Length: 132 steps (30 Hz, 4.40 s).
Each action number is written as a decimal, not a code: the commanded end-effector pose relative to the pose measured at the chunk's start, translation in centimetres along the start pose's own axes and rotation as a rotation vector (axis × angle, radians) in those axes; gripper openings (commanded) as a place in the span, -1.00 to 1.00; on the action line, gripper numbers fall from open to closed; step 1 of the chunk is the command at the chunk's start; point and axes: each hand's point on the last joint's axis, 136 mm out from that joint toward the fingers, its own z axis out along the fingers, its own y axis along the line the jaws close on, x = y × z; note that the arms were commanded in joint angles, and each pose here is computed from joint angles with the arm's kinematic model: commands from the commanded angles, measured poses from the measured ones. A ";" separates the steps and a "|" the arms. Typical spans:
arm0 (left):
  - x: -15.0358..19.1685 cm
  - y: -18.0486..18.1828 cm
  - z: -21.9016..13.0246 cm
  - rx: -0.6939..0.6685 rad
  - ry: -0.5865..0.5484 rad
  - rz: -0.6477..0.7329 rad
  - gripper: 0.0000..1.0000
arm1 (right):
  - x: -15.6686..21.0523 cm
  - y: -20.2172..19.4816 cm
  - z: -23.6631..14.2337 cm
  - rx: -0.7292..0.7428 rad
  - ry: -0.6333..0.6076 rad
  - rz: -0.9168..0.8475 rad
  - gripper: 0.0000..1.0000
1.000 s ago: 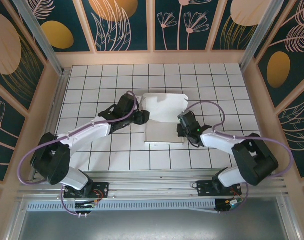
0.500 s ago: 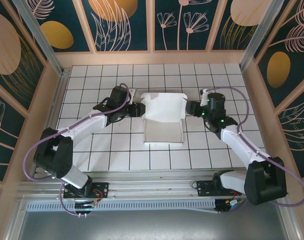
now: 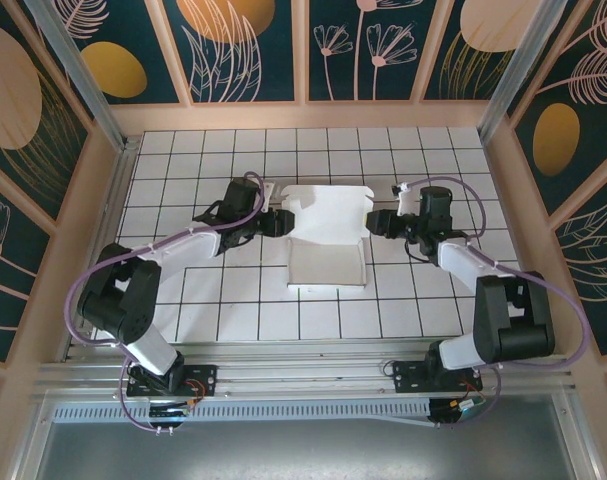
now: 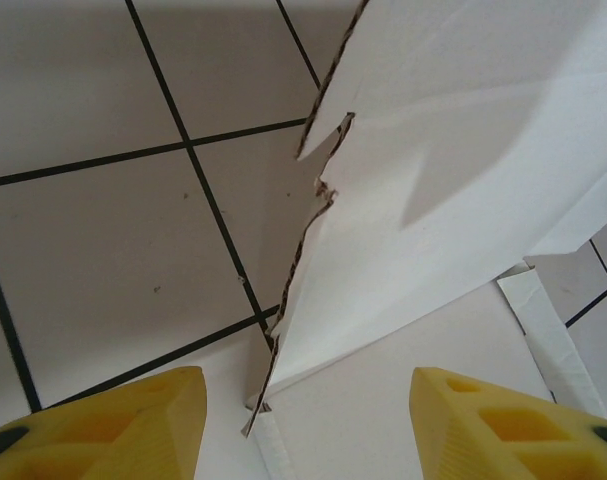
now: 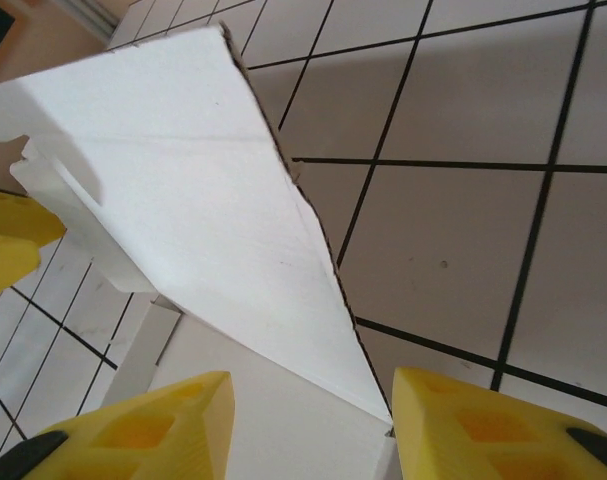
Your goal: Fold the paper box
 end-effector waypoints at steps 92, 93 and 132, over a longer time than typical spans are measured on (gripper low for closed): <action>8.7 1.0 -7.5 0.087 -0.434 0.045 -0.31 | 11.5 8.9 -0.3 0.602 -0.520 -0.789 -1.00; 8.7 0.9 -7.9 0.088 -0.436 0.046 -0.30 | 11.4 9.0 -0.4 0.615 -0.526 -0.803 -1.00; 3.2 -8.1 -12.5 0.129 -0.166 1.172 0.96 | 10.1 9.6 0.4 0.439 -0.445 -0.883 -1.00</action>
